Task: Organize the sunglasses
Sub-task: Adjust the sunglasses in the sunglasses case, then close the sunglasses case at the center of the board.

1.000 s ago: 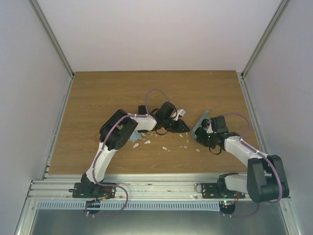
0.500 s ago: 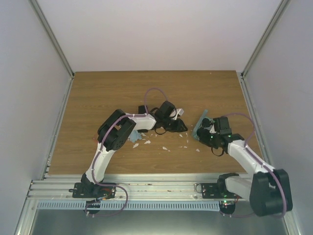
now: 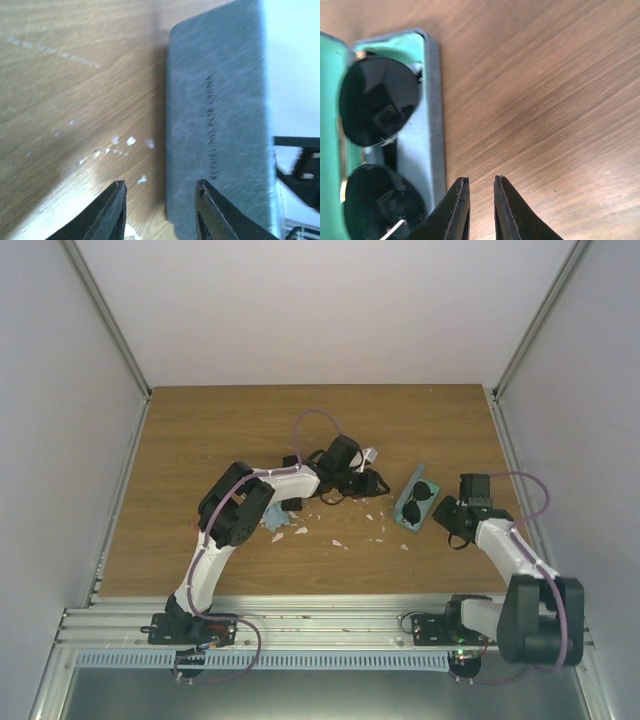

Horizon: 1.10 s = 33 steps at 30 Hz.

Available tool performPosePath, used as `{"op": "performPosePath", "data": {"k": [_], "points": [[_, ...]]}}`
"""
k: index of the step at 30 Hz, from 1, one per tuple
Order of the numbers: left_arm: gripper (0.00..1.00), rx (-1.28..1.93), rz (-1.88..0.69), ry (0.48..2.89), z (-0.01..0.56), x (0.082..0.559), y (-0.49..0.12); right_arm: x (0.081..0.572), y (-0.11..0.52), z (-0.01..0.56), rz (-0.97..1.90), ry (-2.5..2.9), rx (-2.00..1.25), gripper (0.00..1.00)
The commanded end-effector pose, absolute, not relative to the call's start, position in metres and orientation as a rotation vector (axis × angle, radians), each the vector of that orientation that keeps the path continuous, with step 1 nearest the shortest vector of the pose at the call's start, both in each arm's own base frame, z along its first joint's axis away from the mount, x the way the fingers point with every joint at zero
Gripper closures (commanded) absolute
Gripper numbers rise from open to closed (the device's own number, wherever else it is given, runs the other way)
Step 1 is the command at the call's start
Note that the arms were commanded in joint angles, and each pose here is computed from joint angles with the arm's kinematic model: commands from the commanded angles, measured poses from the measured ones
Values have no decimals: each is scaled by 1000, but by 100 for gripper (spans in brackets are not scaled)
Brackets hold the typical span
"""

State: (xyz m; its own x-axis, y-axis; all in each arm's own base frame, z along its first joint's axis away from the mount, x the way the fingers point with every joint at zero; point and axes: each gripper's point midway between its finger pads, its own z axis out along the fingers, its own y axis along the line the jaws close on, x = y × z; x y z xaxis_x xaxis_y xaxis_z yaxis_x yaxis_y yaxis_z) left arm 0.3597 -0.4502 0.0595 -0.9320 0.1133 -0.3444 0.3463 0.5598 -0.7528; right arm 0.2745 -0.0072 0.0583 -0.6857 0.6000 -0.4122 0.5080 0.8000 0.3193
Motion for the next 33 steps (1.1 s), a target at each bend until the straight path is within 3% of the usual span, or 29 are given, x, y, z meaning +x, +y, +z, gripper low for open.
{"op": "performPosePath", "data": {"k": [1, 17, 33], "points": [[60, 349, -1479, 2429, 84, 376, -466, 289, -4, 40, 303, 2510, 817, 84], [63, 497, -1748, 2354, 82, 355, -491, 298, 27, 4, 526, 2583, 680, 85], [58, 487, -1610, 2508, 41, 342, -476, 302, 68, 2, 831, 2601, 497, 88]]}}
